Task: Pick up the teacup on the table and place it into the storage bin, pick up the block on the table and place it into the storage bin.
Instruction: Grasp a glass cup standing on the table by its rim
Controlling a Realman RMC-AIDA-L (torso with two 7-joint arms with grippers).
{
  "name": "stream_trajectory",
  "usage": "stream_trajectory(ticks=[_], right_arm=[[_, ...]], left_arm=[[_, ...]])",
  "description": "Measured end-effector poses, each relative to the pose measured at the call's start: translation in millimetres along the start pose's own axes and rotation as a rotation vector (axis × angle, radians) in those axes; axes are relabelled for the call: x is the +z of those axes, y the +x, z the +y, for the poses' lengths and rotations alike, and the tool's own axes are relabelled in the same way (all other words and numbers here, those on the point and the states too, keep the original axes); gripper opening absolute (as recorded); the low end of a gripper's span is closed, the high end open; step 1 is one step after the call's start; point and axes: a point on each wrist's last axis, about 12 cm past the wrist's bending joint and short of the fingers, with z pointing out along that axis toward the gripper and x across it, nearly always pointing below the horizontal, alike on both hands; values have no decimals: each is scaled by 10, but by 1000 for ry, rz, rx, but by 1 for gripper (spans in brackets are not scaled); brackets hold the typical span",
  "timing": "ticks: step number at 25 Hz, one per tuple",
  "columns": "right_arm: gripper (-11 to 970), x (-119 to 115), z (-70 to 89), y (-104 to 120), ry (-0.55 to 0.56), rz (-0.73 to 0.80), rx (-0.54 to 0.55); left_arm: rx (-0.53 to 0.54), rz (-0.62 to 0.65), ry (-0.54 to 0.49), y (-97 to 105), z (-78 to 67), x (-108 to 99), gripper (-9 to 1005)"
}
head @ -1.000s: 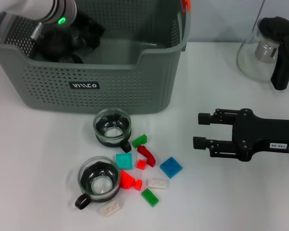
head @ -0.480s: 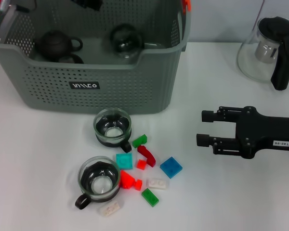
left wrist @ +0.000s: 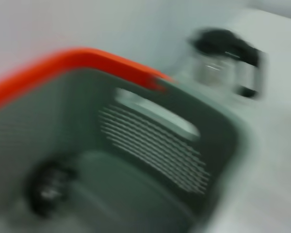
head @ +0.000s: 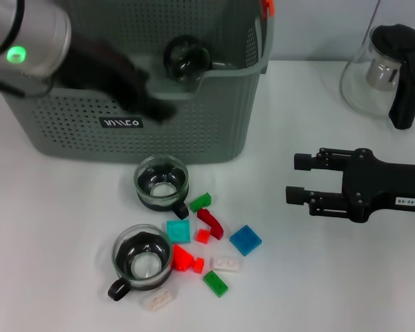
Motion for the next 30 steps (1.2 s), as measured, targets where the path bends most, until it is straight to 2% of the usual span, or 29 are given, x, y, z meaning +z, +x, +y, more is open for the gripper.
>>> stream_trajectory(ticks=[4,10,15,19,24,30], right_arm=[[718,-3,-17,0,14,0,1],[717,-10,-32,-4,30,-7,5],[716,-12,-45,13,50,-18,15],[716,-1,-48,20,56,-19,23],[718,10,-49,24,64,-26,30],[718,8,-52,24,67,-29,33]], left_arm=[[41,60,56,104,-166,-64,733],[79,134,124,232,-270,-66,733],[164,165,149,339,-286,102,734],[223,182,143,393,-216,245,734],[192,249,119,431,-153,325,734],[116,375,100,497,-202,415,734]])
